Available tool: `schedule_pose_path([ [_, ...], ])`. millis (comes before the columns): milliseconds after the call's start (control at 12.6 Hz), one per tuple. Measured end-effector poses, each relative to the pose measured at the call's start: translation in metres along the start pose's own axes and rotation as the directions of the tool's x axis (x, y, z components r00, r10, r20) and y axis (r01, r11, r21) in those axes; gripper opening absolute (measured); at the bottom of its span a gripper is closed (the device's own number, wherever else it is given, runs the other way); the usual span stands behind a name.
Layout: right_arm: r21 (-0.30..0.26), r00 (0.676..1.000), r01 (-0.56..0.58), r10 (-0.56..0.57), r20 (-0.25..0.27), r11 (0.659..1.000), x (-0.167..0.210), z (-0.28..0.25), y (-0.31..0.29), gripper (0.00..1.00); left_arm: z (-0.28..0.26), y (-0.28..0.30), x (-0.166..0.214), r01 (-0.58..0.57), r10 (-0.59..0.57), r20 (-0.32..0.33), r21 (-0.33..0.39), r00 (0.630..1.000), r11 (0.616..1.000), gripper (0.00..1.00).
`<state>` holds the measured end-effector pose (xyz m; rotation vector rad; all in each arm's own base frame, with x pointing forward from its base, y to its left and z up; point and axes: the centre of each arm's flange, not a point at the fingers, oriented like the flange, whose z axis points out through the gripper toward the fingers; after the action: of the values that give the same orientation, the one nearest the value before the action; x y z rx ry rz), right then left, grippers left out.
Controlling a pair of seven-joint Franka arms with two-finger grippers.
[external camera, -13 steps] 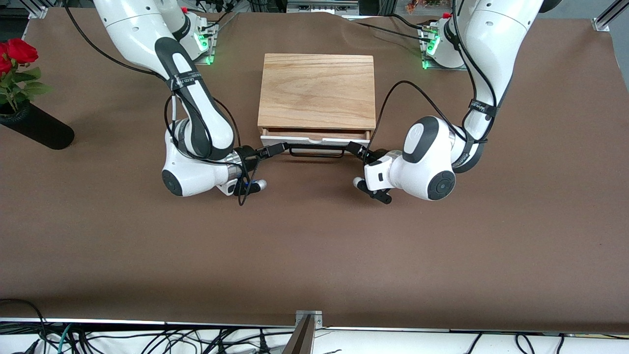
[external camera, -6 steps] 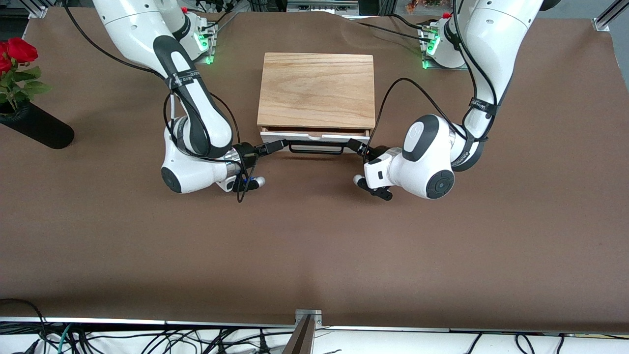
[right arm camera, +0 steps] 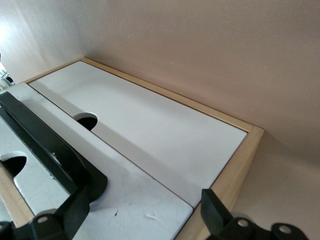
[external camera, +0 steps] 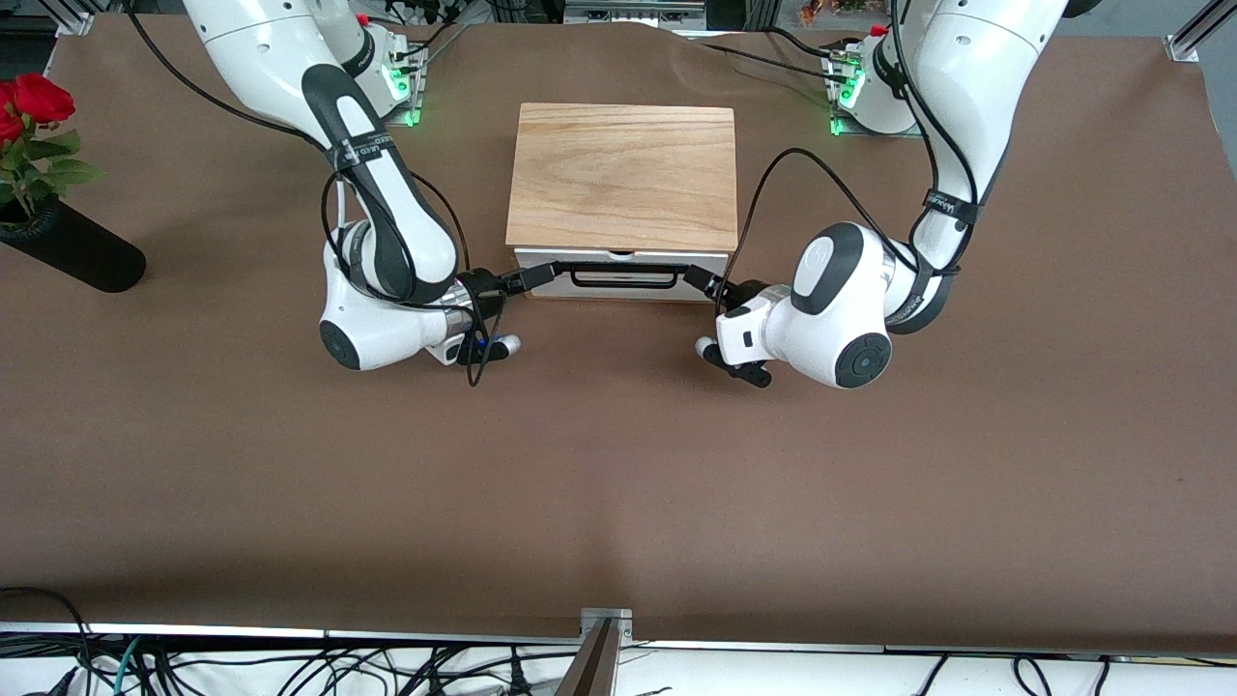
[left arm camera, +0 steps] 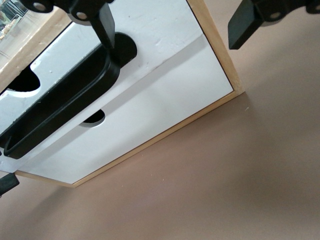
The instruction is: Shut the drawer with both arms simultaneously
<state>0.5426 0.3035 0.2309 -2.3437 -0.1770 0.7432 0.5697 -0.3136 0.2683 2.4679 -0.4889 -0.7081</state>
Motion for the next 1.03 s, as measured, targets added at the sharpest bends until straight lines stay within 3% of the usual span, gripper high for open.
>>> schedule_pose_path([
  [476, -0.07, 0.999, 0.04, -0.04, -0.001, 0.997, -0.006, -0.015, -0.006, 1.0, -0.011, 0.004, -0.006, -0.003, 0.003, -0.01, 0.003, 1.0, 1.0, 1.0],
  [794, -0.076, 0.993, 0.051, -0.059, -0.102, 0.996, -0.003, -0.083, -0.002, 1.0, -0.054, -0.006, -0.008, 0.002, -0.001, -0.085, 0.007, 0.996, 1.0, 1.0],
  [1032, -0.149, 0.98, 0.067, -0.094, -0.177, 0.987, -0.001, -0.143, 0.015, 1.0, -0.092, -0.013, -0.012, -0.002, 0.012, -0.144, 0.071, 0.99, 0.997, 1.0],
])
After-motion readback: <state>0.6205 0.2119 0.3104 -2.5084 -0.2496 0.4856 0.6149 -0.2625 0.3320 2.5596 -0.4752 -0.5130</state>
